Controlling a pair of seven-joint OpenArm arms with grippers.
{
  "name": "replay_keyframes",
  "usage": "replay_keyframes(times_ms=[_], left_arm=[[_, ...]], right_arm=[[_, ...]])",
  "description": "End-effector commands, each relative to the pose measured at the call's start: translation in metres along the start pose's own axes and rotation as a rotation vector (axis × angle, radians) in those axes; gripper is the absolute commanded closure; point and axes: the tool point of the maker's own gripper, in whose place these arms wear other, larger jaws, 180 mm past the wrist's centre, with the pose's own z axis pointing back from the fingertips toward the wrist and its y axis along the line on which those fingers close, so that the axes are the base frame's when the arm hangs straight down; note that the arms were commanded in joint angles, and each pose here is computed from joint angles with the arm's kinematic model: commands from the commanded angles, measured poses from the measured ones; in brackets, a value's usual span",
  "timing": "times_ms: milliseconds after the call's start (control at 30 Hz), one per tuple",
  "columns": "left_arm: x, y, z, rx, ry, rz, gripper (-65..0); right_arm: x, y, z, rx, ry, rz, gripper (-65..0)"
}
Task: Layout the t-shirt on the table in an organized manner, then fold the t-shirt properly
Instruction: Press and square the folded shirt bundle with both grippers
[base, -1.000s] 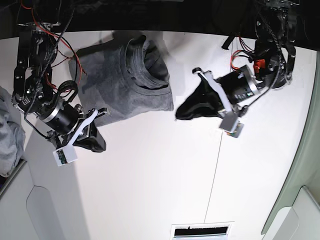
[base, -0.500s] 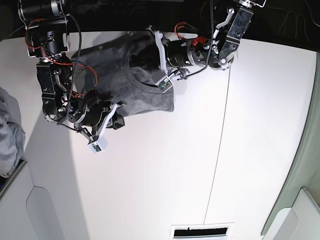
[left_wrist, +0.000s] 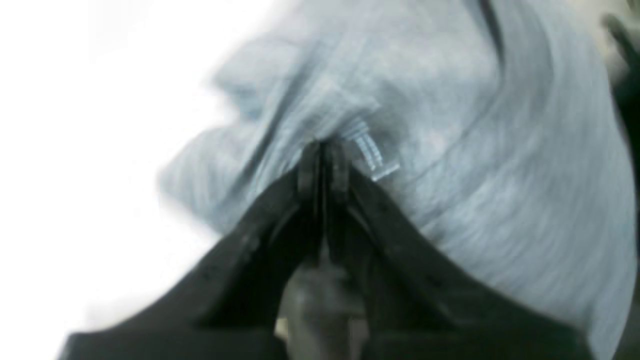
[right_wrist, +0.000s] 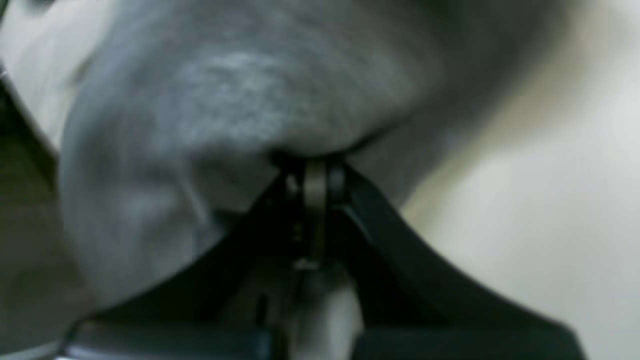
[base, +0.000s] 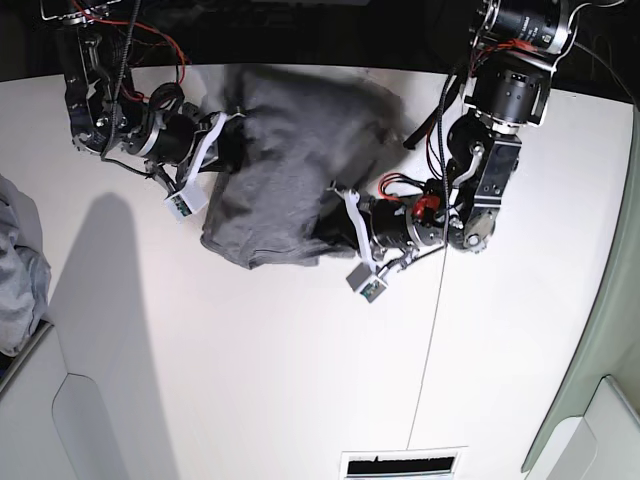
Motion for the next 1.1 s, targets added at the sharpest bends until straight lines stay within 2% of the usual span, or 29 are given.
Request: replay_keyframes(times_ms=[0,133,267,500,633,733,867,933,1067], left_arm=[[0.023,0.000,0.002,-0.011,-0.045,-0.020,-3.0],[0.033,-0.005,0.011,-0.046,-0.043,0.000,-3.0],[0.041,-0.008,0.034,-0.084,-0.069,0.005,-3.0],[0.061,-0.015,0.075,-0.070,-0.126,-0.122,-3.0],[0.033,-0.014,0.093,-0.048,-0.073,-0.152,-3.0],[0.005,-0.004,0.104,-0.011,-0.040,-0.113,-3.0],[-0.013,0.018,0.122,0.081,-0.078,-0.044,-3.0],[-0.027,0.015,0.126,0.073,-0.077,0.005,-3.0],[-0.059,-0.014,0.117,0.003,-0.053,0.108,-3.0]], right_arm=[[0.018,-0.010,0.011,-0.028,-0.056,0.024,0.0],[0.044,-0.029,0.033,-0.084,-0.157,-0.006,0.0],[0.071,-0.030,0.053,-0.078,-0.248,-0.024,0.0],[0.070,-0.029,0.055,-0.079,-0.213,-0.009,0.0],[0.072,-0.018,0.058,-0.053,-0.229,-0.011,0.0],[0.070,-0.010,0.058,-0.035,-0.231,-0.015,0.0],[0.060,-0.016,0.053,-0.060,-0.196,-0.018,0.0],[0.051,-0.022,0.049,-0.072,-0.170,-0.035,0.0],[0.021,-0.037,0.032,-0.096,-0.116,-0.114,0.0]])
